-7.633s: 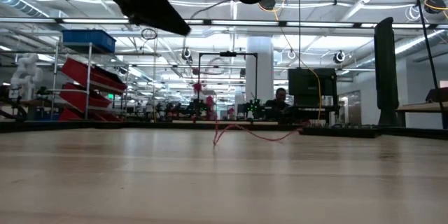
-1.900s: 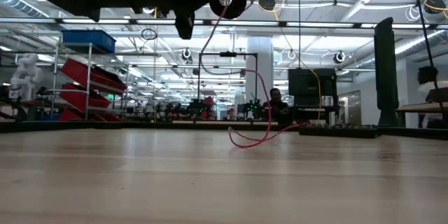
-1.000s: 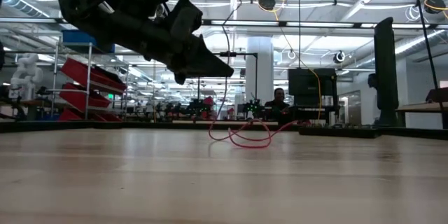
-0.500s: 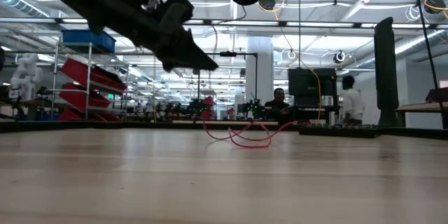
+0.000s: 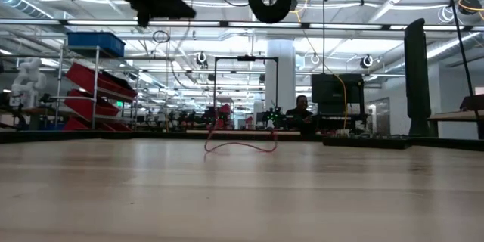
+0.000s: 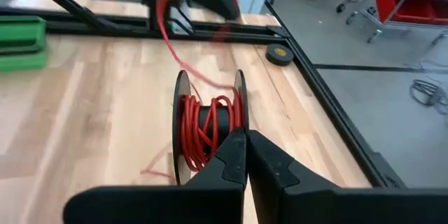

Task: Coil cords
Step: Uncoil the red wire from the spool

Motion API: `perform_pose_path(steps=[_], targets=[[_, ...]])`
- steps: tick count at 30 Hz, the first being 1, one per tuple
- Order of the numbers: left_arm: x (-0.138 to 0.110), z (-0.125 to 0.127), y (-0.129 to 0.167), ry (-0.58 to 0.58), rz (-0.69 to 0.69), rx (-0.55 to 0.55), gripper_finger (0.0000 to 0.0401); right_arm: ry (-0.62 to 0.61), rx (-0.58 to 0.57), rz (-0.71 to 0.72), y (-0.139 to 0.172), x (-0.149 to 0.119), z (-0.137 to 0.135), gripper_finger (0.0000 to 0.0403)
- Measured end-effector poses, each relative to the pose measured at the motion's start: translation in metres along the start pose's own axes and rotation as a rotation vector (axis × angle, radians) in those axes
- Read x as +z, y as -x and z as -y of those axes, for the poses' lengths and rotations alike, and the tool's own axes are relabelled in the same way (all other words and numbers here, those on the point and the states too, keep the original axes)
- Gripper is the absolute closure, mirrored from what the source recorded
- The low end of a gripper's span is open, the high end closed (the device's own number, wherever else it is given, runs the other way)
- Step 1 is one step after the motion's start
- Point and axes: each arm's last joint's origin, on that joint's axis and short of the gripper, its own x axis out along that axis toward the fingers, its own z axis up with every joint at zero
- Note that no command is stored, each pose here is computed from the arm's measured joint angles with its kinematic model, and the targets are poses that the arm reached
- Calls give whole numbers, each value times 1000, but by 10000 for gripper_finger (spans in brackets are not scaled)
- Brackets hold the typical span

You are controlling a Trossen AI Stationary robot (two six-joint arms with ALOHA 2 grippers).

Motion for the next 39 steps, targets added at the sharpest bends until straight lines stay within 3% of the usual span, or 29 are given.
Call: perform_pose_path(steps=[6,13,25,39], targets=[[14,7,22,26,104,-78,401,24,-23,-36,-11,-5,3,403],[24,25,20,58,227,-248,401,23,-49,-52,-21,-8,8,403],[9,61,-25,68,337,-427,401,41,-100,-6,-33,-5,14,403],[-33,92,-84,104,221,-572,401,34,-345,28,-33,0,29,403]])
